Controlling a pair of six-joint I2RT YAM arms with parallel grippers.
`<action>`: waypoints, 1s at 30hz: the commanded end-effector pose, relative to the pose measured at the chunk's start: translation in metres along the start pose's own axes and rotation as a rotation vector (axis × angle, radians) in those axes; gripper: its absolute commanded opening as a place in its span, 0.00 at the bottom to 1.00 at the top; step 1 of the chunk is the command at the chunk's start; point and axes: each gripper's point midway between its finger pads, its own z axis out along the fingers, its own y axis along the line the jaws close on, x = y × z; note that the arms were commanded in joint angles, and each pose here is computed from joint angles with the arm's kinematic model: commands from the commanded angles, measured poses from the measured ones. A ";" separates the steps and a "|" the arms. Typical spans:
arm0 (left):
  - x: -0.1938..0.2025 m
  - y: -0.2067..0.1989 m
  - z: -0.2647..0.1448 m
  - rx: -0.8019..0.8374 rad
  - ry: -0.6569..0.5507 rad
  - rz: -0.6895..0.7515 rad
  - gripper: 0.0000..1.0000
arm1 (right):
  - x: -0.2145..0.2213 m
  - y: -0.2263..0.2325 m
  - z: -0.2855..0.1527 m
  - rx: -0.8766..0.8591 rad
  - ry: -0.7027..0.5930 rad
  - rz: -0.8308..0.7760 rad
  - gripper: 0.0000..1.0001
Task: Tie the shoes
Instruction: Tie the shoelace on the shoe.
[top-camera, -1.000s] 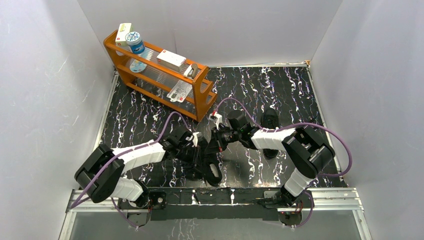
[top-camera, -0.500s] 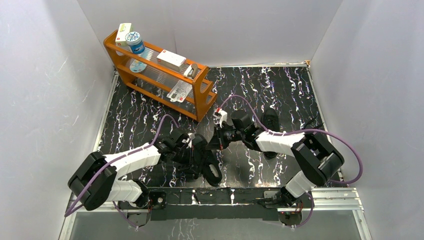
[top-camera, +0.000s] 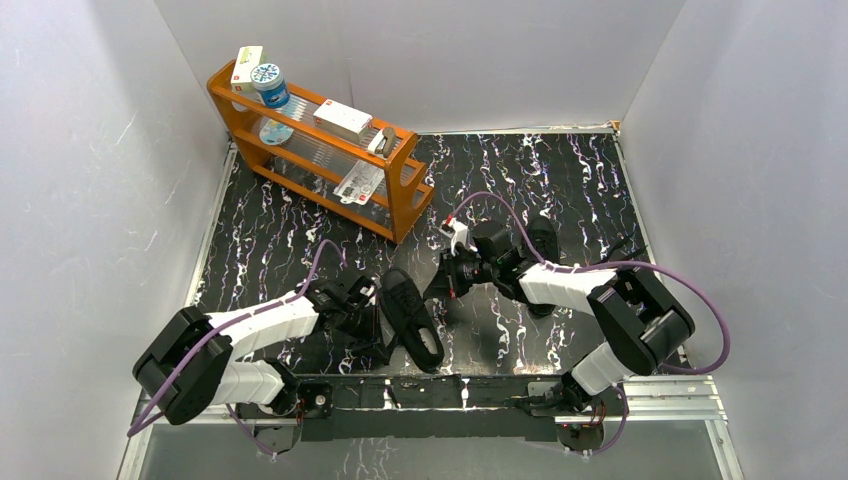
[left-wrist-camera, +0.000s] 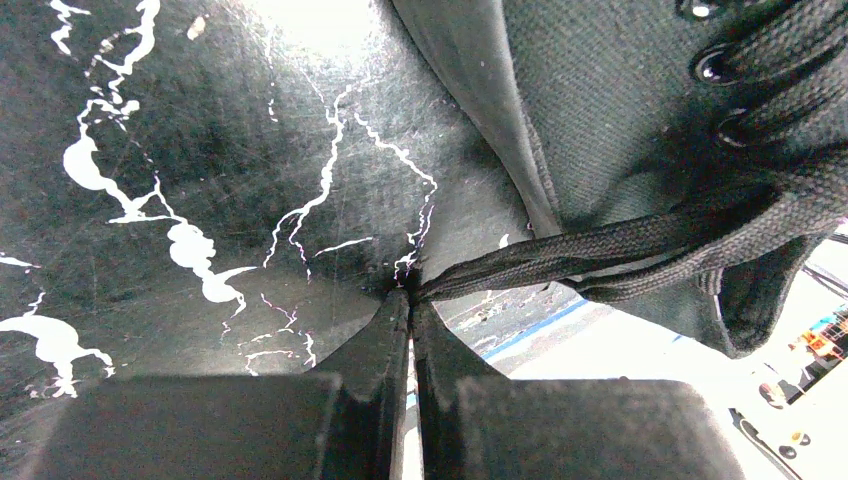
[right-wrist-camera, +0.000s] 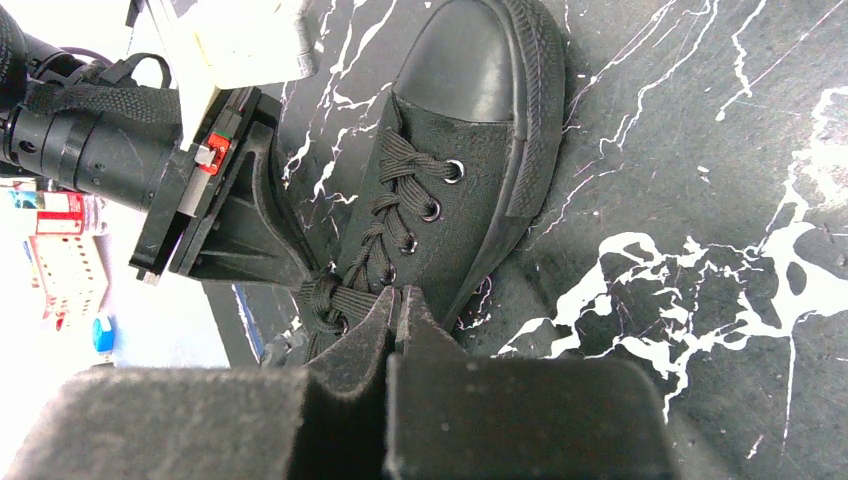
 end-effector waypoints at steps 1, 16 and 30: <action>0.003 0.007 -0.003 -0.031 0.004 -0.003 0.00 | -0.012 0.005 -0.005 -0.018 -0.035 -0.056 0.00; 0.006 0.011 -0.004 -0.041 -0.002 -0.006 0.00 | -0.010 -0.006 -0.012 -0.025 -0.028 -0.030 0.00; 0.001 0.007 -0.003 -0.044 0.001 0.016 0.00 | -0.012 -0.016 -0.017 0.016 -0.029 -0.026 0.00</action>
